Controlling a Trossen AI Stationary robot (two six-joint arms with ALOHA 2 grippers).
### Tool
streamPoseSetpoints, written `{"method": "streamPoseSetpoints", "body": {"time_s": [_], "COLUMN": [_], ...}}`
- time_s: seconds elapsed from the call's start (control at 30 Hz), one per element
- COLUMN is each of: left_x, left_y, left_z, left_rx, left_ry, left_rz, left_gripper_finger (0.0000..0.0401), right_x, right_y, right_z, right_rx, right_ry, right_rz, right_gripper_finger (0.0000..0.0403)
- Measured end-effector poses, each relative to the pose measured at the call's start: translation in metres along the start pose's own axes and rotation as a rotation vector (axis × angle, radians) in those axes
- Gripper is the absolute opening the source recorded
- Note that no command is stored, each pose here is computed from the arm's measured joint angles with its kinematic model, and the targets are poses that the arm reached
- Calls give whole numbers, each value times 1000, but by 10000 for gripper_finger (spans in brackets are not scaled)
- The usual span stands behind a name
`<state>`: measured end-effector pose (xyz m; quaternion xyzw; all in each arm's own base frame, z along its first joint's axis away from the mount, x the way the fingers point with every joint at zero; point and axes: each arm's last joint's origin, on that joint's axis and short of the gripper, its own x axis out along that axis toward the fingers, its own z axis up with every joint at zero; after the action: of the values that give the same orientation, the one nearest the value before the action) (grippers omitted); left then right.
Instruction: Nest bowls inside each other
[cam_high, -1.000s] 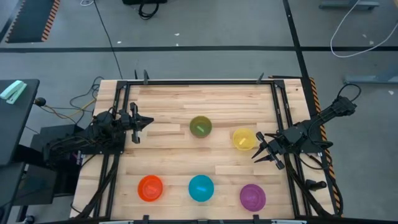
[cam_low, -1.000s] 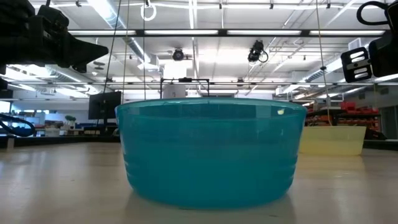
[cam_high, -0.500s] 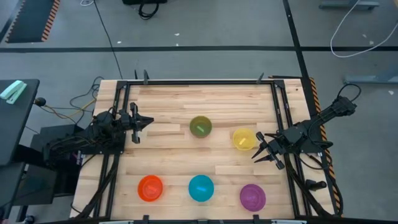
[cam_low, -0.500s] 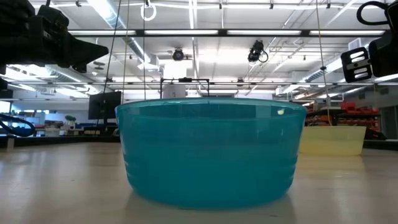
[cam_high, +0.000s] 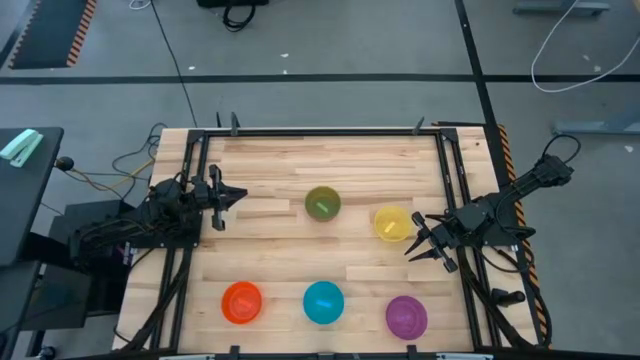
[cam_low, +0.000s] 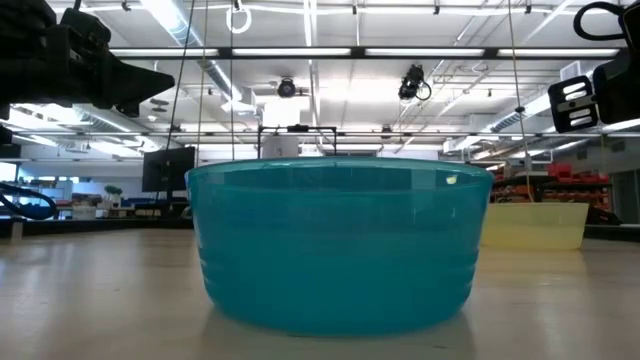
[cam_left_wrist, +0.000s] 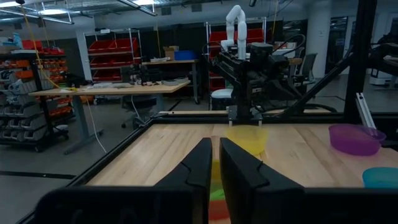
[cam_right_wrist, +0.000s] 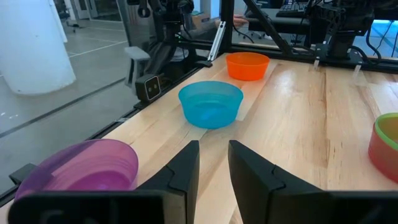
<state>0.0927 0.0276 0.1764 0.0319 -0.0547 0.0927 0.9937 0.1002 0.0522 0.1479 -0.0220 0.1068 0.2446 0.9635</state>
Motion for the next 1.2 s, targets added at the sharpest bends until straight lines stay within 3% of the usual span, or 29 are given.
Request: {"method": "streamPoseSetpoints", "body": {"time_s": [1.2], "left_x": [0], "left_y": [0], "left_z": [0], "left_rx": [0], "left_ry": [0], "left_rz": [0], "left_gripper_finger": [31], "right_x": [0], "right_y": [0], "right_z": [0], "right_rx": [0], "right_ry": [0], "right_rz": [0], "right_gripper_finger": [94]}}
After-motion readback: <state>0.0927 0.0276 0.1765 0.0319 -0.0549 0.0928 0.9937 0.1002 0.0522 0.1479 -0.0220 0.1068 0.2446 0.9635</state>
